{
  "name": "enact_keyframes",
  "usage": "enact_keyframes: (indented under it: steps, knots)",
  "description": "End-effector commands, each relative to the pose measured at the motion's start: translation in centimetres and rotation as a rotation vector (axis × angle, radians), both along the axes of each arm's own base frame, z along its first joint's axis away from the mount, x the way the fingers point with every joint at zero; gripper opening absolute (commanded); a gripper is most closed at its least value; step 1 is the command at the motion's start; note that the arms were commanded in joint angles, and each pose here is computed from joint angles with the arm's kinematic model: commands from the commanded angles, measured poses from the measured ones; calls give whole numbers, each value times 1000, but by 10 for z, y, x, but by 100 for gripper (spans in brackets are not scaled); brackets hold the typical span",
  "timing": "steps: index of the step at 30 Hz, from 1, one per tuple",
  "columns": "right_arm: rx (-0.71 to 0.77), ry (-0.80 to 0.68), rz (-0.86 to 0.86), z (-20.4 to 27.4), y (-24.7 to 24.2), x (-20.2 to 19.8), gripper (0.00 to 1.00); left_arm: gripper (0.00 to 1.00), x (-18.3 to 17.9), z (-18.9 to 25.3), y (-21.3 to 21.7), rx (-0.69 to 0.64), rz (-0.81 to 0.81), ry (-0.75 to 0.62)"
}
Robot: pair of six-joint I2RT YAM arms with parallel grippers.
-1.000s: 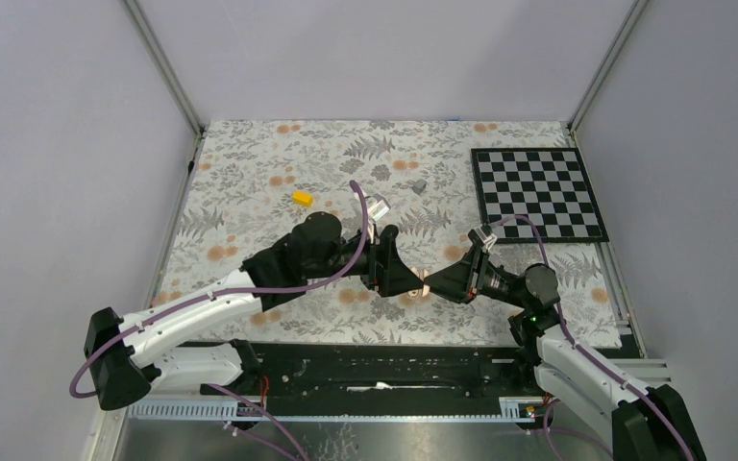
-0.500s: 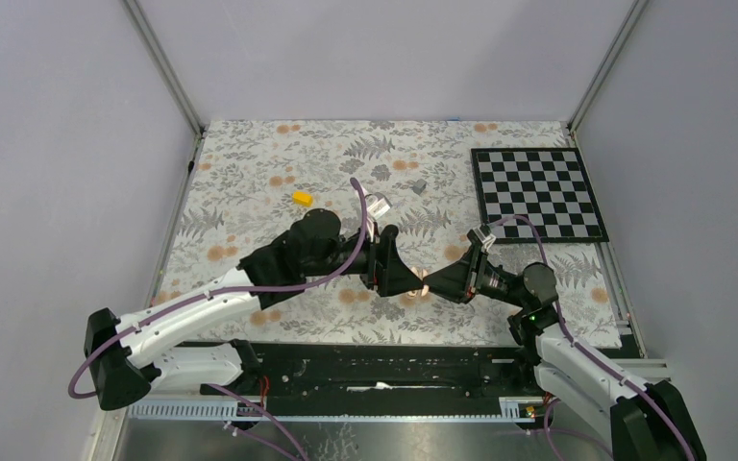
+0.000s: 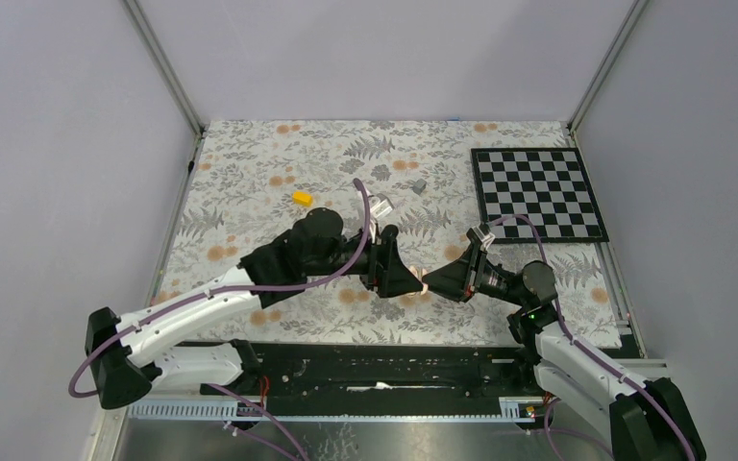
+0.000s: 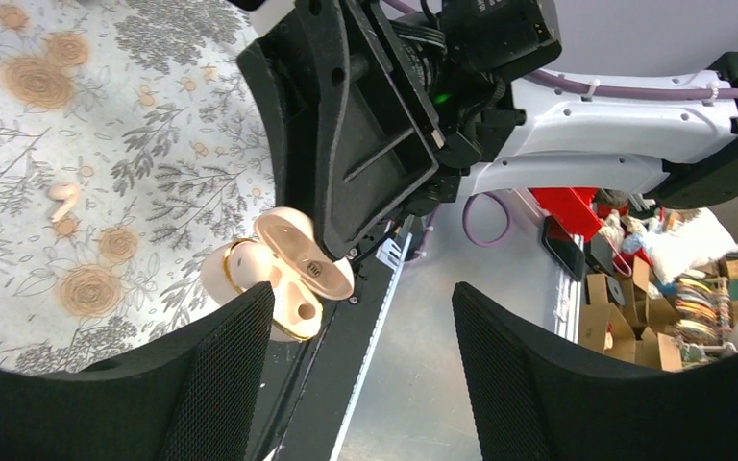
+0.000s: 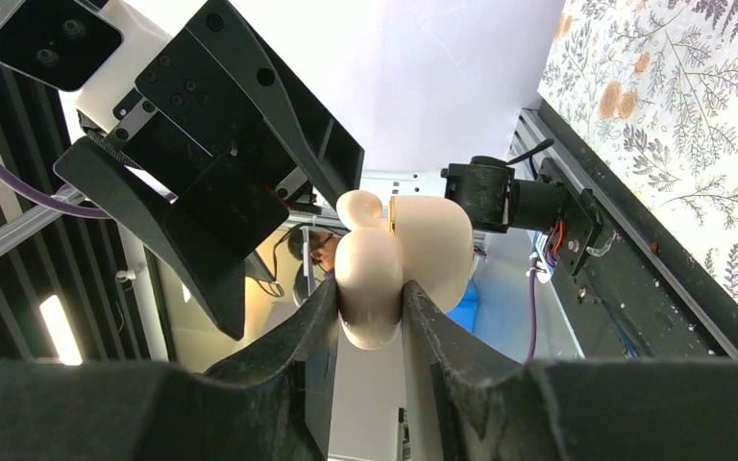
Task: Insert the wireless bluetooth earbuds into the charging case
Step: Adjust the earbud with the charging case.
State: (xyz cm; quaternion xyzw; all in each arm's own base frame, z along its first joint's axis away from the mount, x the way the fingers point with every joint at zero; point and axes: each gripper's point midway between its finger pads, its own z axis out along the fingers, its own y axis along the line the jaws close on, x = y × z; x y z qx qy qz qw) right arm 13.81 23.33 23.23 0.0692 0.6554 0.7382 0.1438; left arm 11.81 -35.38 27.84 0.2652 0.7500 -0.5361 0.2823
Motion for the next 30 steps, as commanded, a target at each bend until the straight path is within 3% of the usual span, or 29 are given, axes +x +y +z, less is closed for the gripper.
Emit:
enact_keyframes:
  steps: [1, 6, 18, 30]
  knots:
    - [16, -82, 16, 18, 0, -2, 0, 71, 10, 40, 8, -82, 71, -108]
    - [17, -84, 16, 19, 1, -2, 0, 73, 20, 51, 13, -135, 149, -141]
    - [16, -88, 13, 18, 0, -3, 0, 73, 25, 23, -7, -60, 109, -88]
    - [11, -86, 14, 17, 0, -3, 0, 72, 17, 23, -10, -52, 62, -59]
